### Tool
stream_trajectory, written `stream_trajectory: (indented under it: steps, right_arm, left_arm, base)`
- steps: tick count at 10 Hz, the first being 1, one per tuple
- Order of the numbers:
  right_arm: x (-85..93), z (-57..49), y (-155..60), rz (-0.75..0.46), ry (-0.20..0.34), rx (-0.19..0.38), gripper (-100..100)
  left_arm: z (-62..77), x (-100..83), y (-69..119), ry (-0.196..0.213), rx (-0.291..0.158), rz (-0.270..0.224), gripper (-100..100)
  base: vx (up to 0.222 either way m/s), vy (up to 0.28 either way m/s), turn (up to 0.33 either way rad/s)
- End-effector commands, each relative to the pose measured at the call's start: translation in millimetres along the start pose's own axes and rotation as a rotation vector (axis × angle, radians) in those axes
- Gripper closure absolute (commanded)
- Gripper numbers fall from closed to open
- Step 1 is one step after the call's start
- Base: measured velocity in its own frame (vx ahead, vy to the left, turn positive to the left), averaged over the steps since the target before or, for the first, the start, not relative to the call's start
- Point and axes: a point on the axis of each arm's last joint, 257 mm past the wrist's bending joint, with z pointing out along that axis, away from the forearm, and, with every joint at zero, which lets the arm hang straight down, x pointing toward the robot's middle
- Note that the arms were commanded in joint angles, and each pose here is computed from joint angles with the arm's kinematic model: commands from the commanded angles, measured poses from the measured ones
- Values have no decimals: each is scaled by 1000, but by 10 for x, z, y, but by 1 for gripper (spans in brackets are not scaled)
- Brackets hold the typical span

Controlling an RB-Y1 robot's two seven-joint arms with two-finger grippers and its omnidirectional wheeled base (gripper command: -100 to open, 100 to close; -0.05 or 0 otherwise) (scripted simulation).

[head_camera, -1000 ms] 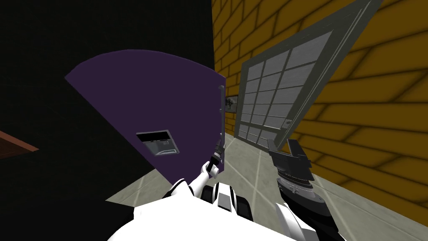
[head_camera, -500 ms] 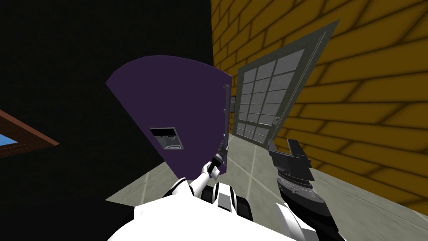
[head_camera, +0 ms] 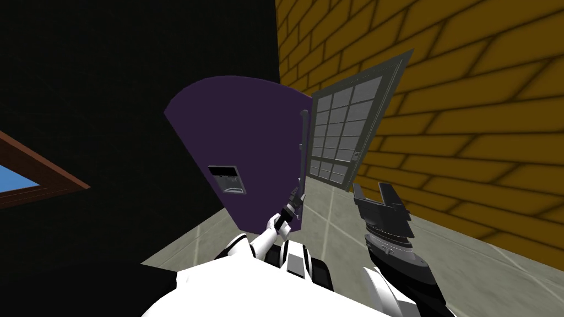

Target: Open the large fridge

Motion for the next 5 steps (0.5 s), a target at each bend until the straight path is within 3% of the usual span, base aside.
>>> stream_trajectory:
  steps: [1, 3, 5]
  right_arm:
    - [0, 0, 0, 0, 0, 0, 0]
    - [0, 0, 0, 0, 0, 0, 0]
    - [0, 0, 0, 0, 0, 0, 0]
  left_arm:
    - [15, 171, 96, 55, -33, -18, 100]
    - [11, 342, 210, 105, -68, -39, 100]
    - [4, 426, 267, 129, -86, -49, 100]
  base:
    - [-255, 109, -66]
    - [-267, 167, -103]
    - [-216, 106, -54]
